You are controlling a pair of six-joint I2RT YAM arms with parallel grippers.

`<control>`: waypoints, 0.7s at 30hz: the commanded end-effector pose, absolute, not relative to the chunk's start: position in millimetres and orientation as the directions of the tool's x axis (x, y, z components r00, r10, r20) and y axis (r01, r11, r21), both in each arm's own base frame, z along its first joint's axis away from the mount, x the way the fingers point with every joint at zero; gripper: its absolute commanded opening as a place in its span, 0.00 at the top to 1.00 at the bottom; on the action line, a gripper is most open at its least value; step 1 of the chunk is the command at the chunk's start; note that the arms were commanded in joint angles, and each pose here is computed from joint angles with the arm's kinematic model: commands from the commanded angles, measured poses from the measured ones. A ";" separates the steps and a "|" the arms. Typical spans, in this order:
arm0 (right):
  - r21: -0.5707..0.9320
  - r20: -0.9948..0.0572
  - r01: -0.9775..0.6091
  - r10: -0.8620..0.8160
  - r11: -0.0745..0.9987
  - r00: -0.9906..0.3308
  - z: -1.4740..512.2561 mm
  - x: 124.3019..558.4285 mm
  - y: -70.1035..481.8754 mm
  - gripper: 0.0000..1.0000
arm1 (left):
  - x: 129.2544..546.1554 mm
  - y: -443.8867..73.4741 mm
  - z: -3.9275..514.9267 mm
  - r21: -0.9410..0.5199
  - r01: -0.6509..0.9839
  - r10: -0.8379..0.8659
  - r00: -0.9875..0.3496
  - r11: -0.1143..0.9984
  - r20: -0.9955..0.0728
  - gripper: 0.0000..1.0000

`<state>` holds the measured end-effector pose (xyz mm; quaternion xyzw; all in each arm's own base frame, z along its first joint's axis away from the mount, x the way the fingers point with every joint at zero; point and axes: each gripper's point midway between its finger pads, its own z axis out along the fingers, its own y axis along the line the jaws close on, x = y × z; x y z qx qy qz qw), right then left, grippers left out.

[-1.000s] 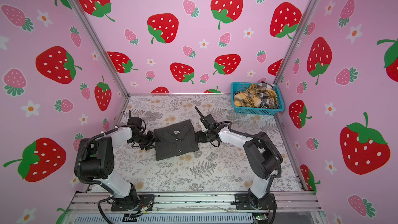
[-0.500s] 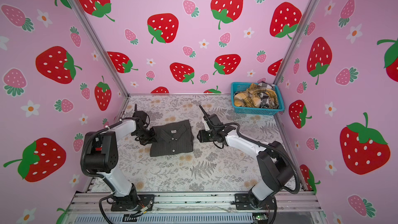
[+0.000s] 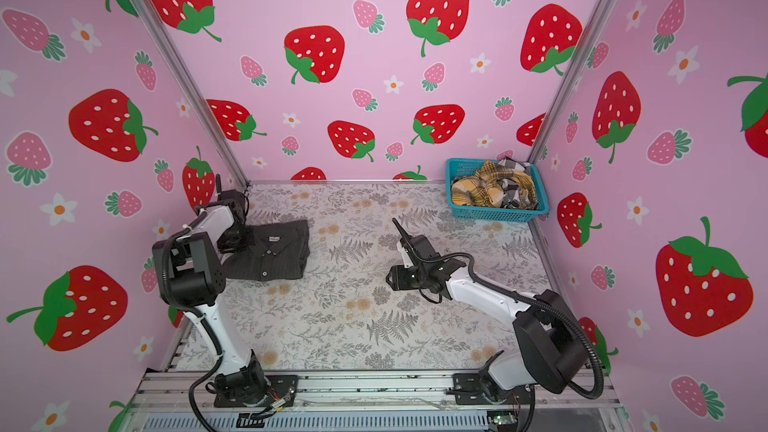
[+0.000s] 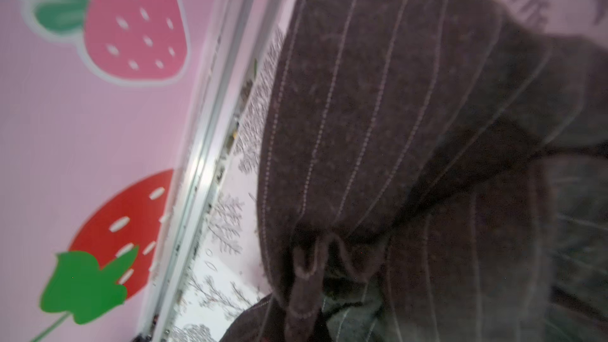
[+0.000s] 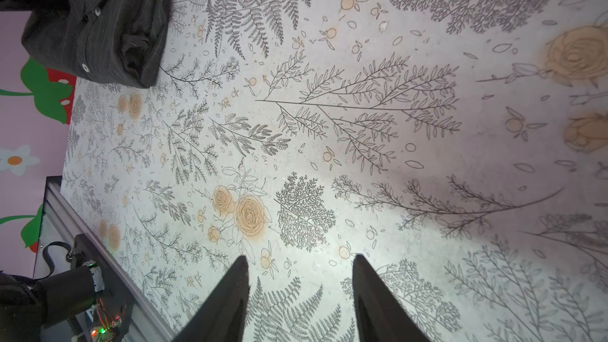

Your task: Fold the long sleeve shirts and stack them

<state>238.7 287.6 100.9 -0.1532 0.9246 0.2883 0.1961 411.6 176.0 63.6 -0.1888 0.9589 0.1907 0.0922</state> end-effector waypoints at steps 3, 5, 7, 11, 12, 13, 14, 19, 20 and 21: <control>0.483 -0.435 -0.386 -0.167 0.786 -0.885 99.2 236.8 289.2 0.47 | 438.3 210.1 78.0 0.468 -0.337 -0.247 -0.938 0.817 -0.244 1.00; 0.456 -0.414 -0.385 -0.191 0.802 -0.890 91.7 237.3 287.5 0.48 | 447.8 215.6 79.6 0.471 -0.336 -0.239 -0.937 0.816 -0.255 1.00; 0.441 -0.400 -0.386 -0.208 0.810 -0.893 86.6 237.3 286.6 0.48 | 454.9 219.1 79.2 0.471 -0.335 -0.236 -0.937 0.816 -0.258 1.00; 0.431 -0.396 -0.390 -0.218 0.814 -0.892 86.9 237.6 285.6 0.48 | 459.0 221.5 67.1 0.475 -0.324 -0.236 -0.943 0.818 -0.236 0.93; 0.422 -0.403 -0.393 -0.219 0.817 -0.889 88.9 239.2 284.7 0.48 | 456.4 222.4 62.5 0.480 -0.324 -0.243 -0.944 0.815 -0.224 0.69; 0.408 -0.410 -0.400 -0.226 0.821 -0.884 91.3 240.8 283.6 0.48 | 453.1 223.4 58.5 0.490 -0.324 -0.248 -0.945 0.809 -0.214 0.48; 0.393 -0.426 -0.407 -0.229 0.825 -0.875 97.2 245.2 282.2 0.48 | 450.0 222.6 55.0 0.491 -0.322 -0.251 -0.946 0.809 -0.206 0.25; 0.373 -0.536 -0.406 -0.163 0.834 -0.828 152.3 275.8 269.7 0.43 | 438.5 217.9 76.8 0.469 -0.369 -0.282 -0.927 0.803 -0.246 0.01; 0.373 -0.571 -0.405 -0.137 0.835 -0.809 167.9 283.5 266.6 0.41 | 436.5 216.6 89.0 0.461 -0.386 -0.287 -0.919 0.799 -0.271 0.01; 0.373 -0.604 -0.406 -0.115 0.834 -0.789 183.2 290.2 263.3 0.40 | 433.4 215.3 101.6 0.453 -0.401 -0.291 -0.910 0.796 -0.295 0.01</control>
